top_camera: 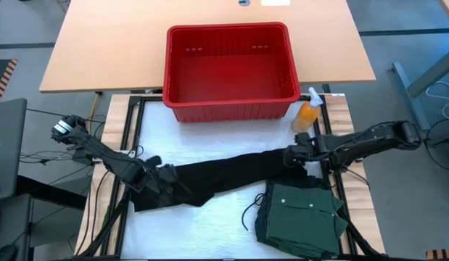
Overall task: Fold laundry
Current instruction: Fold the black shirt
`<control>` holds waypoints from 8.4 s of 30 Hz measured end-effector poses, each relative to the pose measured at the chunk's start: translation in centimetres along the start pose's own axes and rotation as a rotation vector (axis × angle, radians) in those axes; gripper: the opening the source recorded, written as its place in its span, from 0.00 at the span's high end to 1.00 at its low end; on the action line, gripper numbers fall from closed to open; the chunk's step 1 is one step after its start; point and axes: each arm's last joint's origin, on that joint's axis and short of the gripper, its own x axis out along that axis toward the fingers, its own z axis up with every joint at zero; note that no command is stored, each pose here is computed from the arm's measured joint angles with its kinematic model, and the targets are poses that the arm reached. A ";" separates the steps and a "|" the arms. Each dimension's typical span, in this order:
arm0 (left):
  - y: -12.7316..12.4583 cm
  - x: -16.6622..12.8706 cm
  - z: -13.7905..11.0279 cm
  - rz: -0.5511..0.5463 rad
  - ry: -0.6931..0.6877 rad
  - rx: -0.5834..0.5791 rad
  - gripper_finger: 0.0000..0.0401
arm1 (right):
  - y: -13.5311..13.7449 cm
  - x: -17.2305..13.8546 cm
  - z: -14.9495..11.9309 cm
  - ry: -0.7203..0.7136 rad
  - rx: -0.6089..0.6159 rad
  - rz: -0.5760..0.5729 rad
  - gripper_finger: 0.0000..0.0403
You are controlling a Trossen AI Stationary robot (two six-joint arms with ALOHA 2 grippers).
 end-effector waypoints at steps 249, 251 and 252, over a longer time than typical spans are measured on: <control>0.6 13.1 14.9 -0.296 -0.534 0.130 0.57 | 6.6 -7.9 1.1 -0.065 -0.214 1.085 0.92; 0.8 14.6 15.0 -0.318 -0.496 0.070 0.63 | 6.7 -8.5 1.4 -0.066 -0.213 1.086 0.92; 0.8 15.3 15.1 -0.340 -0.493 0.055 0.66 | 6.8 -8.9 1.5 -0.069 -0.211 1.094 0.92</control>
